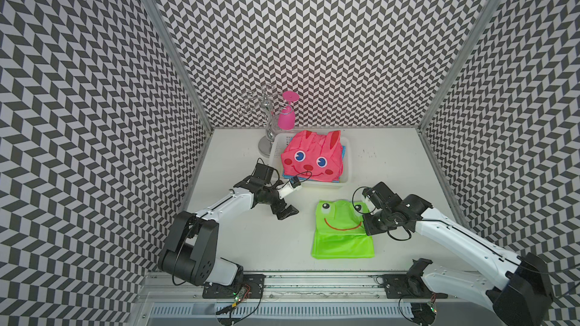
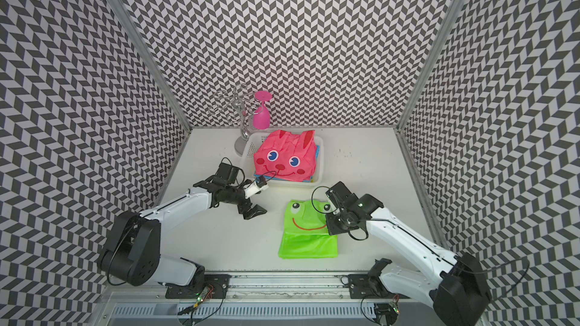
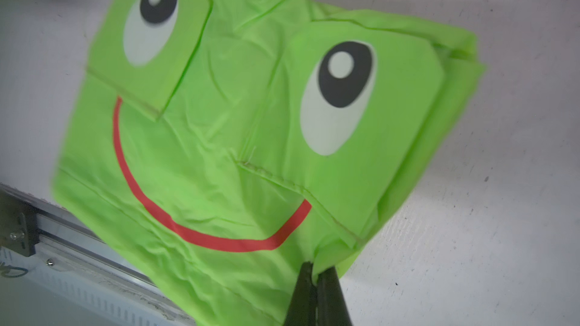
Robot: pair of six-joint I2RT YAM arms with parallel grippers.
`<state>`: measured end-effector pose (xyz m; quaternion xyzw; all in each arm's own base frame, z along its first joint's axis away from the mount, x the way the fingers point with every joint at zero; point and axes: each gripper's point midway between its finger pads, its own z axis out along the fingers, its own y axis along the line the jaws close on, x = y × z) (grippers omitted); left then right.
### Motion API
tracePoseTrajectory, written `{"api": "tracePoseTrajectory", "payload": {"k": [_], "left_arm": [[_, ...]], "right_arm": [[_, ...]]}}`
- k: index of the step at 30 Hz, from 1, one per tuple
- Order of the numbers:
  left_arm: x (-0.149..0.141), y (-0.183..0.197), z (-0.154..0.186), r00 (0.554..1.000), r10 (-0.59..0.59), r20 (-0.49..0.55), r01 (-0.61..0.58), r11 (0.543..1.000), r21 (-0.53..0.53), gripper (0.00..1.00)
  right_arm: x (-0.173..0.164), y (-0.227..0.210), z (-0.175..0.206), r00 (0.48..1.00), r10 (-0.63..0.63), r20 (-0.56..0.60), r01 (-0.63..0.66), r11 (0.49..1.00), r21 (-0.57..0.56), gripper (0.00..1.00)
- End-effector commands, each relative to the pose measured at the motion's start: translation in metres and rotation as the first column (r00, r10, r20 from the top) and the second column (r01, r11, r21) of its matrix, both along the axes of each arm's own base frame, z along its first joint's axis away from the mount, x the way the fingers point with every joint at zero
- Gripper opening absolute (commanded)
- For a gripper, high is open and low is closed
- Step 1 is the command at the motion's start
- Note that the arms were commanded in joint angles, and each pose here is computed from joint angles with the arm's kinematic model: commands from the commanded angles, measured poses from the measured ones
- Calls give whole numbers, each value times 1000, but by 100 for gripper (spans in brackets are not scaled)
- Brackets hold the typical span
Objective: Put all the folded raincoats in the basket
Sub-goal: Move the raincoat to the center of the board.
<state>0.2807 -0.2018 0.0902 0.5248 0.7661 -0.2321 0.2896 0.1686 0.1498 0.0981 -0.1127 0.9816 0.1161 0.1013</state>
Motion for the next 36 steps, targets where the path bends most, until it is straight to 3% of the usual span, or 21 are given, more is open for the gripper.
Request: {"api": "tracePoseTrajectory", "payload": {"k": [1, 5, 10, 15, 21, 25, 30, 36], "left_arm": [[1, -9, 9, 1000, -24, -7, 24, 999, -39, 98], [1, -9, 7, 1000, -18, -7, 18, 999, -42, 98], [3, 5, 0, 1000, 20, -5, -20, 1000, -17, 97], [16, 35, 11, 995, 96, -6, -96, 994, -49, 97], [18, 65, 19, 988, 154, -6, -154, 987, -49, 97], [13, 76, 7, 980, 195, -32, -196, 980, -19, 97], [11, 83, -16, 956, 277, -94, -277, 961, 14, 95], [-7, 76, -29, 966, 230, -122, -226, 973, 42, 92]], "right_arm": [[2, 3, 2, 1000, -21, 18, 20, 1000, 11, 0], [10, 15, -10, 998, -50, 23, 49, 998, 41, 0], [34, 50, -2, 993, -88, 83, 70, 979, 194, 0], [58, 76, 15, 972, -190, 136, 127, 918, 375, 0], [64, 97, 10, 956, -283, 80, 193, 807, 559, 0], [56, 112, -1, 976, -212, 41, 152, 810, 567, 1], [46, 118, -19, 991, -133, -4, 115, 840, 530, 41], [42, 99, -32, 997, -79, -12, 77, 900, 428, 51]]}}
